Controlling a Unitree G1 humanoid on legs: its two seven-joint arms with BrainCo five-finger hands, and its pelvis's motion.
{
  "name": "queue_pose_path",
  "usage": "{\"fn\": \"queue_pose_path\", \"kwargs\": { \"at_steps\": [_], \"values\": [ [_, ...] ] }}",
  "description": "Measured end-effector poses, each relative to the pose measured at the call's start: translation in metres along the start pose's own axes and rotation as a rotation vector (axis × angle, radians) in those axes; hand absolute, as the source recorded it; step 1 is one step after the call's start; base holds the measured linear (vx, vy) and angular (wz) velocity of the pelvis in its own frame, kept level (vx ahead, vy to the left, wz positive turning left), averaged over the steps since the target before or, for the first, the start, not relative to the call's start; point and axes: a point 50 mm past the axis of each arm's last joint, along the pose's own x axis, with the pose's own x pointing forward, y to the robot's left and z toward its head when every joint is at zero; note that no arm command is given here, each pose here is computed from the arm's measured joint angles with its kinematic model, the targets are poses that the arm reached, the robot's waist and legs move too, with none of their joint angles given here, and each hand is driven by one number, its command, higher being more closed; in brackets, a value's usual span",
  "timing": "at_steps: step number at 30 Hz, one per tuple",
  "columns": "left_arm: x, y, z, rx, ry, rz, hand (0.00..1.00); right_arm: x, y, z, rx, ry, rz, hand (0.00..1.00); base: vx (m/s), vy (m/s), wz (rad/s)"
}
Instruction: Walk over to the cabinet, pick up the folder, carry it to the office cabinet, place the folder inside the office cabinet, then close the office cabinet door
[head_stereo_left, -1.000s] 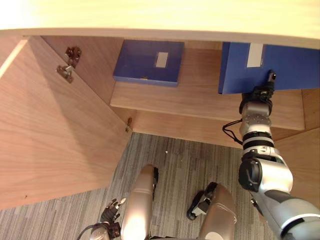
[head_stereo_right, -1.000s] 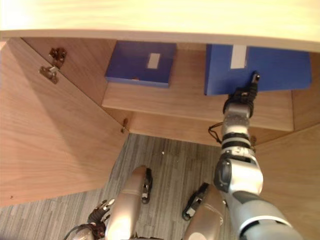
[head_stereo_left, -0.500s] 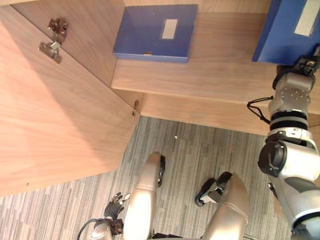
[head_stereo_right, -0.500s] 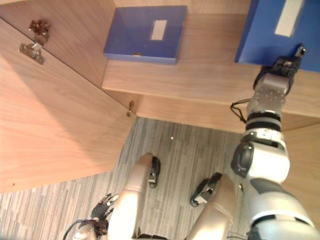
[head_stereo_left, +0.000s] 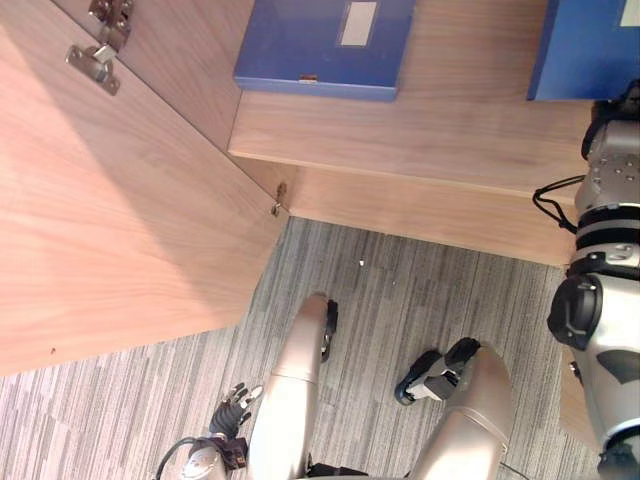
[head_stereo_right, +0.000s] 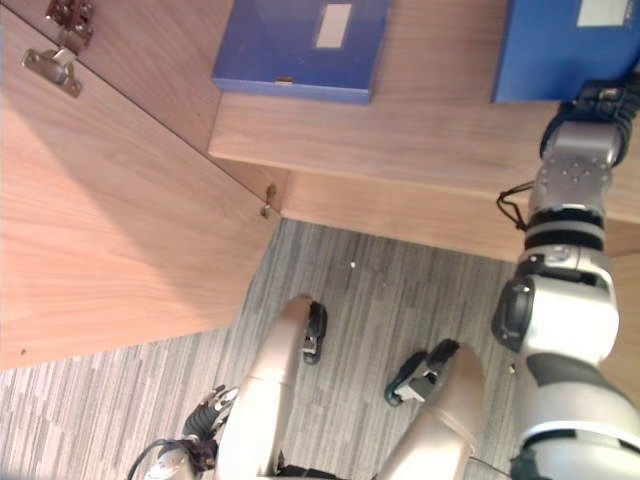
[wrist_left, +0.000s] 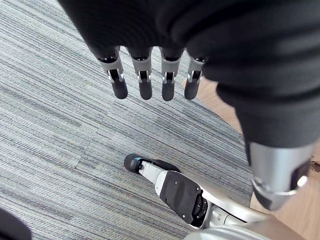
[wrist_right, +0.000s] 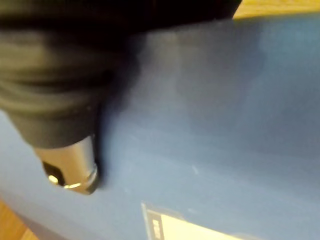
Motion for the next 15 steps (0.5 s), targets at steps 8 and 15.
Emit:
{"fn": "queue_pose_path", "kwargs": {
  "at_steps": [8,15],
  "values": [
    [0.000,0.000,0.000,-0.007,0.004,-0.001,0.00,0.000,-0.001,-0.016,-0.201,0.059,0.052,0.00,0.02,-0.046,-0.01],
    [0.000,0.001,0.000,-0.023,0.001,0.000,0.00,-0.001,-0.012,-0.031,-0.271,0.108,0.049,0.00,0.03,-0.049,0.00]
  ]
}}
